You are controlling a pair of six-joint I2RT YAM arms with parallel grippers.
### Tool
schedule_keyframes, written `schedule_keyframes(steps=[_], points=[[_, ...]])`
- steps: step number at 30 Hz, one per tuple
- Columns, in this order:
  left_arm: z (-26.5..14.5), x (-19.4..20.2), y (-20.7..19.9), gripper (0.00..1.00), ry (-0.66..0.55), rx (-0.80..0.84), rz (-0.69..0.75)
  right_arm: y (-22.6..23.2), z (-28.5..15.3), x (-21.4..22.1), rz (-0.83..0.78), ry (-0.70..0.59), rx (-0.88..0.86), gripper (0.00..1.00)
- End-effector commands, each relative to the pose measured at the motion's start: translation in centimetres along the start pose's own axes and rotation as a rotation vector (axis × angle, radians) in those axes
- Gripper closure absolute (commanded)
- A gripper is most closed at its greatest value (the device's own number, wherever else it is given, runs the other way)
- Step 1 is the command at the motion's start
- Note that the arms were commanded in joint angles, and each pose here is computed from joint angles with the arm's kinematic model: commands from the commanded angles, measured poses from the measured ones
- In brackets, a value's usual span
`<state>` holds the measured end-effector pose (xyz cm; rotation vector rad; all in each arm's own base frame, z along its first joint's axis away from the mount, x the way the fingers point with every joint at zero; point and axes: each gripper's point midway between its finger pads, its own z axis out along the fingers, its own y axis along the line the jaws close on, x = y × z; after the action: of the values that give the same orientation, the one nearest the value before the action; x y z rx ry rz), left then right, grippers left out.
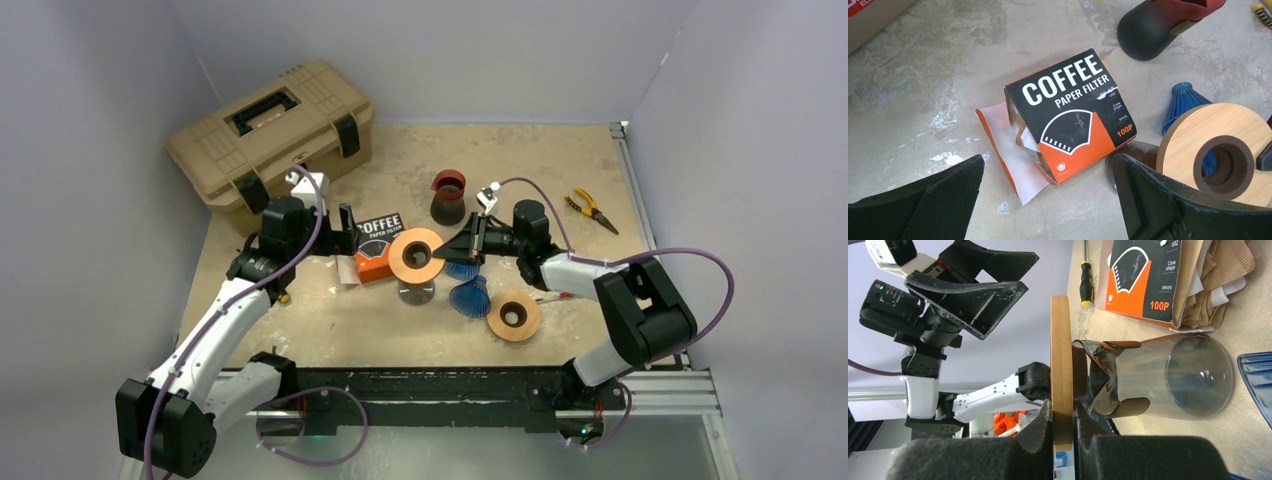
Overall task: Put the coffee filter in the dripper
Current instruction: Place the dripper holder onto the coffee server.
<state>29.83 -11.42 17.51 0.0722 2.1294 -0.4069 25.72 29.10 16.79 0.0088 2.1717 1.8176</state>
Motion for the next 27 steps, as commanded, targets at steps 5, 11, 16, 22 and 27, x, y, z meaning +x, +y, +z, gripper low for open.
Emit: schedule_keyframes(steps=[5,11,16,22,27], points=[[0.0,-1.4,-0.5,0.01,-0.042,0.028,0.02,-0.3,-0.1,1.0,-0.037,0.048,-0.013,1.0],[-0.1,-1.5,-0.4,0.01,-0.047,0.024,0.02,-0.5,0.0,0.9,-0.04,0.05,-0.003,1.0],[-0.1,-1.5,-0.5,0.01,-0.048,0.026,0.02,-1.1,0.1,0.5,-0.049,0.034,0.039,0.81],[-0.1,-1.5,-0.5,0.0,-0.047,0.027,0.02,-1.2,0.2,0.1,-0.074,0.032,0.067,0.68],[-0.2,-1.5,-0.5,0.01,-0.05,0.03,0.017,-1.1,0.0,-0.4,-0.103,0.014,0.096,0.52]])
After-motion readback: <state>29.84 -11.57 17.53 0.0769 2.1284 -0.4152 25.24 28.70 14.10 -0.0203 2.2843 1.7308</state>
